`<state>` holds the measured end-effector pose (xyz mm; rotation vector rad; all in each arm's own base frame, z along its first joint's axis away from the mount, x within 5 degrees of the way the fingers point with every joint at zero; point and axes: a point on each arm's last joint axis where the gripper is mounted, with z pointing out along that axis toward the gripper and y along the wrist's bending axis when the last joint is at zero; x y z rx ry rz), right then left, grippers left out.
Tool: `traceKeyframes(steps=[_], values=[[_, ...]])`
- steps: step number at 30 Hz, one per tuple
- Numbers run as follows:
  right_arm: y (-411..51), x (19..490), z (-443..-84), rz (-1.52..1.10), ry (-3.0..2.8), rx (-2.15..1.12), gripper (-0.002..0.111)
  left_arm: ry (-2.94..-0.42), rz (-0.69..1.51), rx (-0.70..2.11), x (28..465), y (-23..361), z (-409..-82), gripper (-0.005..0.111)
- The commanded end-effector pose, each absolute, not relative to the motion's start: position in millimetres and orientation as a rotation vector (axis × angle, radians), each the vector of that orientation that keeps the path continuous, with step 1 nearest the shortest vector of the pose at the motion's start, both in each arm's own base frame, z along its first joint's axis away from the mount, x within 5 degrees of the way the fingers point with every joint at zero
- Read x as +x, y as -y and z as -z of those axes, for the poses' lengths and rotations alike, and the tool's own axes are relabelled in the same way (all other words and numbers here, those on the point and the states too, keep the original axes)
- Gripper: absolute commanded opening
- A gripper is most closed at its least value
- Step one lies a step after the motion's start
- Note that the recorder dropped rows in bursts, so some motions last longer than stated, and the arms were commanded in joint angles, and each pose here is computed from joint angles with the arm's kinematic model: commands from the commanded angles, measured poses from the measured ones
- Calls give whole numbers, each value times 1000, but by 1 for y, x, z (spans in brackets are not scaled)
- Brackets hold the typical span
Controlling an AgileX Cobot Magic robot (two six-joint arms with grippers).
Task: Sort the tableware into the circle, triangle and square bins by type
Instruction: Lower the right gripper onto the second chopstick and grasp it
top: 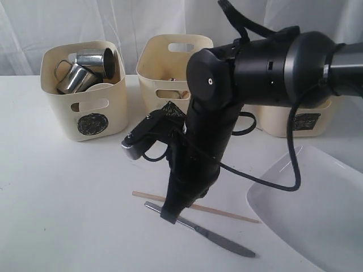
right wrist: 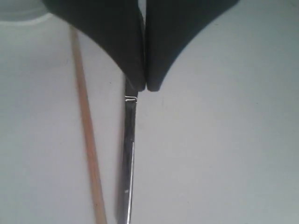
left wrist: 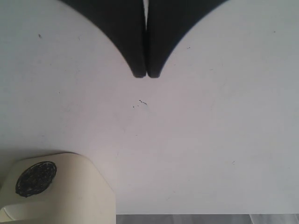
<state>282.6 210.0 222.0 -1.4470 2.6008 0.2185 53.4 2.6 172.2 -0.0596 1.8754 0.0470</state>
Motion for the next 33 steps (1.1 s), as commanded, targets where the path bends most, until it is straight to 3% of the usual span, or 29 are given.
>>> traceKeyframes(steps=[1, 6, 8, 27, 33], values=[[-204, 281, -223, -134, -2524, -1592, 9, -1870, -39, -57, 53, -2, -172, 0], [-204, 283, -220, -84, -2298, -1856, 36, -1870, -39, -57, 53, -2, -172, 0], [-205, 286, -216, -53, -2235, -1888, 42, -1870, -39, -57, 53, -2, -172, 0], [-219, 311, -140, -4, -2218, -1878, 42, -1870, -39, -57, 53, -2, -172, 0], [-222, 316, -139, -9, -2239, -1758, 42, -1870, -39, -57, 53, -2, -172, 0]])
